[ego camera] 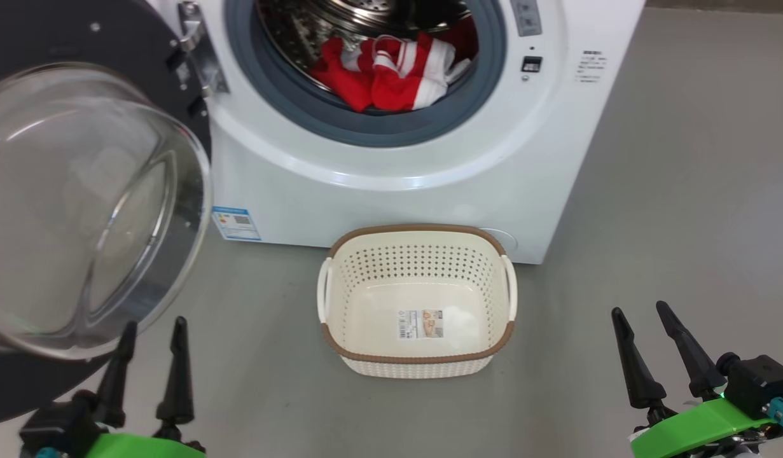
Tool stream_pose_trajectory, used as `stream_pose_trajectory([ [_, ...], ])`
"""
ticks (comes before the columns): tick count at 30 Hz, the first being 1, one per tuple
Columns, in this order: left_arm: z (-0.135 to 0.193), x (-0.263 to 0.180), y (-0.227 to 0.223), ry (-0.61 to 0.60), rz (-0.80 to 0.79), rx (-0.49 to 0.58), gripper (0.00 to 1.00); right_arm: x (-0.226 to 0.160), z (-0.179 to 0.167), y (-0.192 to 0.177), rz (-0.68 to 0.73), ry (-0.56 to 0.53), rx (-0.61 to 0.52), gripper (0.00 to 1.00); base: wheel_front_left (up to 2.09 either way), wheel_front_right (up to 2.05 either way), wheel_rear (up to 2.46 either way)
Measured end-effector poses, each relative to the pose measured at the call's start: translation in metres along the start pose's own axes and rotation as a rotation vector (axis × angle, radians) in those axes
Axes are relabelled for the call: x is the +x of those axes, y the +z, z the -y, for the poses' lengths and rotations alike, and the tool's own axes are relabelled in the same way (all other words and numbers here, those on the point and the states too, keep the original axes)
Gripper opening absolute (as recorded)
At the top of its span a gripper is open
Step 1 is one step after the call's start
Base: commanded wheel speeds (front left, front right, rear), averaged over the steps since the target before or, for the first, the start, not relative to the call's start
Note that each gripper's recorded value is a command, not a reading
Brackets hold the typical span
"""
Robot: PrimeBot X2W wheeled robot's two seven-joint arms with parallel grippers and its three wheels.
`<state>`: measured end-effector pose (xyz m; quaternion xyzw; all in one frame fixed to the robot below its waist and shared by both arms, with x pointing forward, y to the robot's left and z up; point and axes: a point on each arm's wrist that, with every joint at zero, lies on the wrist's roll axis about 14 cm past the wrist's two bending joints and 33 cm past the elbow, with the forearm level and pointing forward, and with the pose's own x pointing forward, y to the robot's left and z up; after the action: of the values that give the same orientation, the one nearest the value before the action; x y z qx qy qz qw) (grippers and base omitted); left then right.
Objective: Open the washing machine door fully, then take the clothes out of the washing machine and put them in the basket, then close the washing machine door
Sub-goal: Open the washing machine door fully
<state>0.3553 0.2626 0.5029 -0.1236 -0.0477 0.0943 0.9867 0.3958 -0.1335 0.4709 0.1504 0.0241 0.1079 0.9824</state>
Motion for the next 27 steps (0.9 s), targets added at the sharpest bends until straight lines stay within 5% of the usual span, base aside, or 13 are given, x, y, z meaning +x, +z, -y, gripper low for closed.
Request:
stream_pose_trajectory([
  [27, 0.1, 0.016, -0.039, -0.304, -0.104, -0.04, 1.0, -0.042, 0.067, 0.021, 0.066, -0.227, -0.002, 1.0, 0.0, 0.0, 0.0],
])
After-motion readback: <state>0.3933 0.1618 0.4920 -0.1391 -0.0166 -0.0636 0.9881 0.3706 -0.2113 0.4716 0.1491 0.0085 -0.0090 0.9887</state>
